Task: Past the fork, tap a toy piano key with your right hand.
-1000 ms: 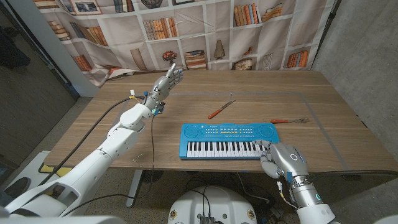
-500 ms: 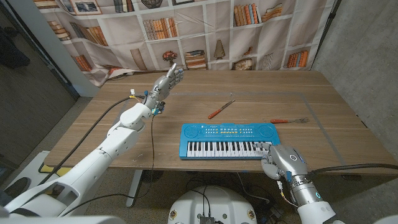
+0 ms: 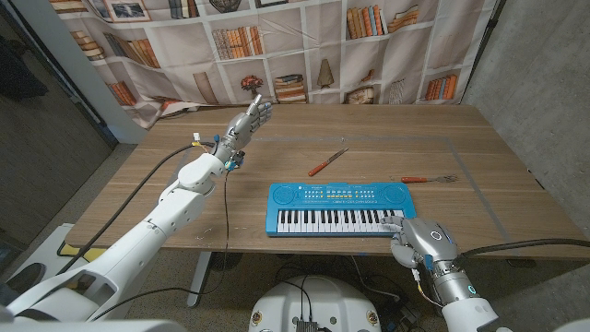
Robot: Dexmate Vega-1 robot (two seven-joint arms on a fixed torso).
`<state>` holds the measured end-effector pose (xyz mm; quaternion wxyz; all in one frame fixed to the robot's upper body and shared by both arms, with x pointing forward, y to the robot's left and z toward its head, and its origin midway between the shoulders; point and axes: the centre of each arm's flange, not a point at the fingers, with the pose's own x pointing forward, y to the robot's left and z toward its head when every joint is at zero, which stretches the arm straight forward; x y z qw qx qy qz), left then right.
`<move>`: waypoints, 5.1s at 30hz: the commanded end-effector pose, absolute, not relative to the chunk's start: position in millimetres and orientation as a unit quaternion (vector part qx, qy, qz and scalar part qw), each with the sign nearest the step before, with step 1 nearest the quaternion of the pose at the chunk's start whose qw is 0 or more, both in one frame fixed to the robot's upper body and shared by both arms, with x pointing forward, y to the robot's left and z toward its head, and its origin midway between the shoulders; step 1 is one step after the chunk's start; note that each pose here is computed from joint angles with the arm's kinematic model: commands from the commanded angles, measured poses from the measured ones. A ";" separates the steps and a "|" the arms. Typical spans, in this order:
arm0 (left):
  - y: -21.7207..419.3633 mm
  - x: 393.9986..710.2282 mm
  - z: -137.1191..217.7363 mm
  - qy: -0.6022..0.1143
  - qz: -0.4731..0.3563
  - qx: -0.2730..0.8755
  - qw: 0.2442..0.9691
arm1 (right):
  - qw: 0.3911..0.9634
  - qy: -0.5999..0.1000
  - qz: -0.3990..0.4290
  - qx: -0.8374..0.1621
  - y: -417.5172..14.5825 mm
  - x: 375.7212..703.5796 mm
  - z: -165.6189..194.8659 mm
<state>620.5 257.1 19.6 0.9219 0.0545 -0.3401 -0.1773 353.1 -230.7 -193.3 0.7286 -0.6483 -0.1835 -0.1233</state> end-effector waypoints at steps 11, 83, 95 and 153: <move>260.4 624.1 16.6 -0.334 -0.172 0.050 0.925 | 0.740 -0.156 -0.114 -0.644 -232.2 360.2 -205.6; 262.4 626.7 19.6 -0.339 -0.174 0.045 0.924 | 0.727 -0.173 -0.143 -0.649 -229.7 360.5 -193.6; 263.4 628.6 18.6 -0.335 -0.179 0.046 0.924 | 0.731 -0.196 -0.160 -0.634 -224.4 356.2 -191.8; 267.7 633.1 30.6 -0.342 -0.194 0.056 0.918 | 0.733 -0.304 -0.264 -0.548 -235.5 348.4 -134.7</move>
